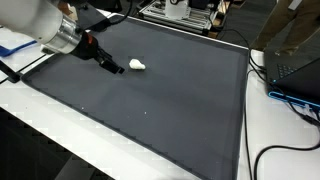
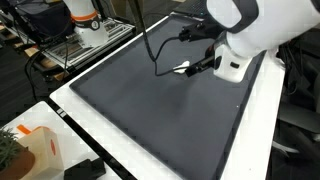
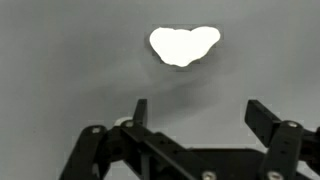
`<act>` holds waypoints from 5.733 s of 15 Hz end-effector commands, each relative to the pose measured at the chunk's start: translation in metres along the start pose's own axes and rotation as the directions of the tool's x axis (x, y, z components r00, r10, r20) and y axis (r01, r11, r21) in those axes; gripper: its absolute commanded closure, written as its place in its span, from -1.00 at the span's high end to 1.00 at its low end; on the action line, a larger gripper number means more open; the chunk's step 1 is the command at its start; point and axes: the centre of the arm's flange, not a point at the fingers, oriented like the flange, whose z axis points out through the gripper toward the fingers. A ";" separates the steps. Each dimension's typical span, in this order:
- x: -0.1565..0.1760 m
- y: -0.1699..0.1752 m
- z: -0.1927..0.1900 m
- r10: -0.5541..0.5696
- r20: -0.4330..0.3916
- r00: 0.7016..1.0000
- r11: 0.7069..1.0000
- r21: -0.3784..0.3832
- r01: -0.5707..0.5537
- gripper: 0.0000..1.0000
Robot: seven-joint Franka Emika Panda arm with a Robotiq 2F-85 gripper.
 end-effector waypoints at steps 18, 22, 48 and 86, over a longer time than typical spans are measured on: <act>-0.156 -0.030 -0.050 -0.083 -0.198 0.977 0.996 0.020 0.089 1.00; -0.156 -0.028 -0.048 -0.081 -0.197 0.977 0.996 0.019 0.086 1.00; -0.322 -0.030 0.024 -0.076 -0.310 0.948 0.997 -0.038 0.068 1.00; -0.339 -0.035 0.029 -0.165 -0.165 0.972 0.965 0.178 0.194 0.75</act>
